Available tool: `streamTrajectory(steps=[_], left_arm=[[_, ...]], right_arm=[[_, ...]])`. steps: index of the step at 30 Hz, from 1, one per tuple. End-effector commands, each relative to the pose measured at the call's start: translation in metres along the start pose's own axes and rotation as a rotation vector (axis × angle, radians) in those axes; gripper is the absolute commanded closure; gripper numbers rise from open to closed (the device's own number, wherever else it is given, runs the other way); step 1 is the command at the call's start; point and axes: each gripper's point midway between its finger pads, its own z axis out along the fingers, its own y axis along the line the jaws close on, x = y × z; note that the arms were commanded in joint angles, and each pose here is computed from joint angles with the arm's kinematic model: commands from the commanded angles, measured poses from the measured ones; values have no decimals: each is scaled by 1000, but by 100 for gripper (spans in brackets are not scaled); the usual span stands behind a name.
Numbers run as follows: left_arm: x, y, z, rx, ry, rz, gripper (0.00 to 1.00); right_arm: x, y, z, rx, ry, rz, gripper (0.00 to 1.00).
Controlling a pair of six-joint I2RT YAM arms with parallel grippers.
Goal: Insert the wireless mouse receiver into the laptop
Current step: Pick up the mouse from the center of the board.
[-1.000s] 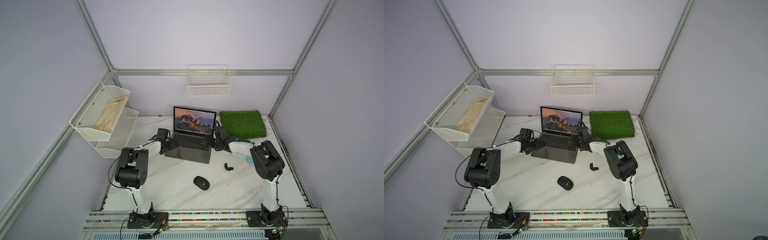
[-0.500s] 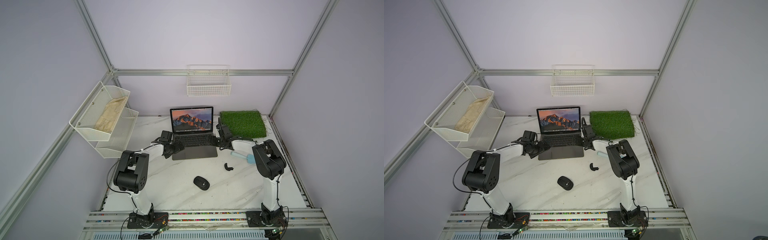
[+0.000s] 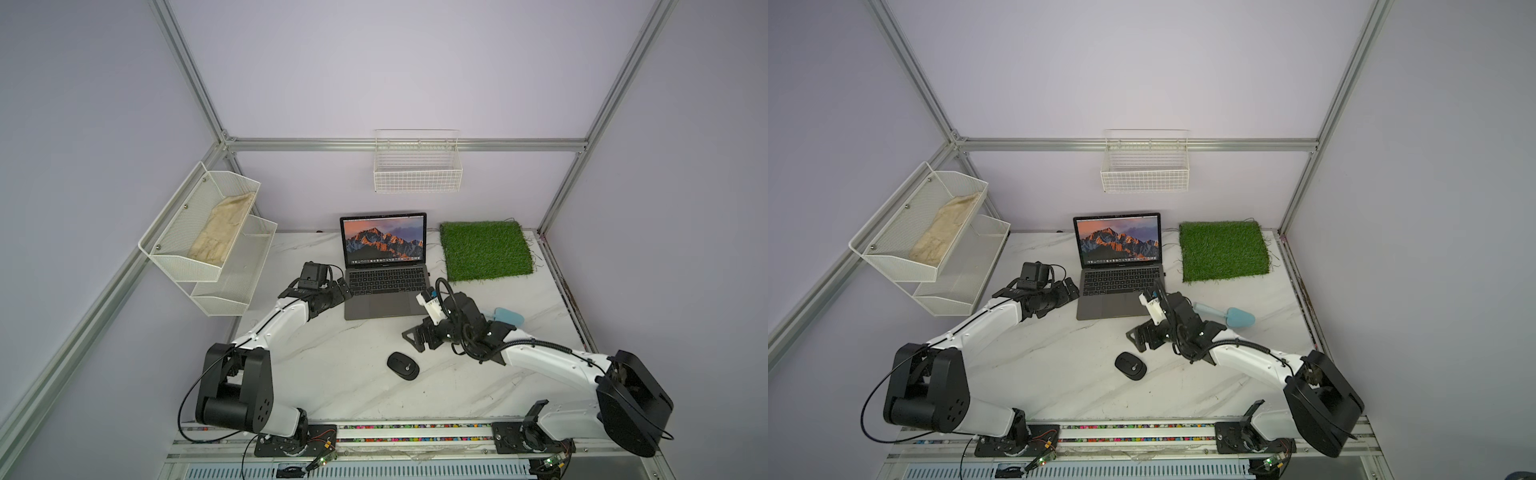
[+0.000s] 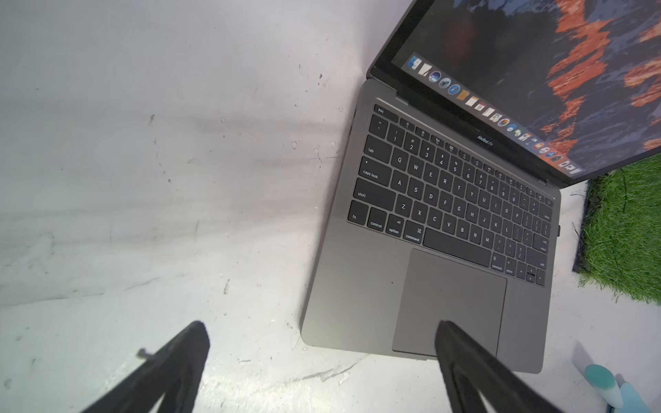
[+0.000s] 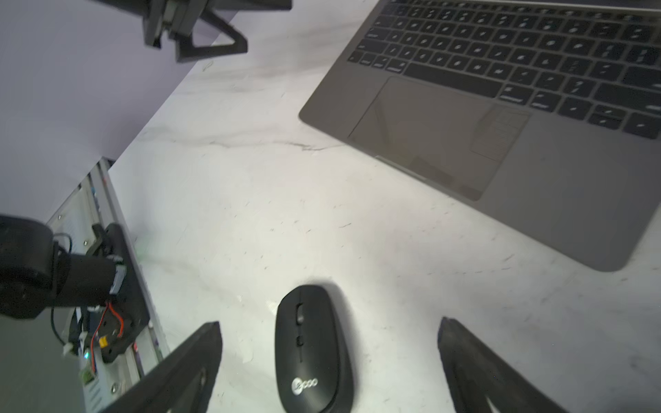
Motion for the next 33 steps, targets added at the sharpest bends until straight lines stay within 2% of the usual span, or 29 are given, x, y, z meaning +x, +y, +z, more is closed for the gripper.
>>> streamTrajectory(steps=[1,7,11,20,22,25,33], left_arm=[[-2,8,-12,-6,-52,2,0],[4,11,-20,11,-71,-3,0],[6,12,-20,19,-74,-2,0],[5,9,-17,35,-78,1,0],[5,8,-17,38,-77,0,0],[4,6,-16,46,-80,-1,0],[6,-5,-16,129,-94,5,0]], right_arm=[[20,23,2,-12,13,-85,3],[55,34,21,47,87,-169,3],[59,29,33,86,74,-172,3],[80,15,44,137,138,-238,4],[85,11,44,155,156,-243,7],[91,6,46,169,170,-245,20],[101,2,51,168,182,-260,29]])
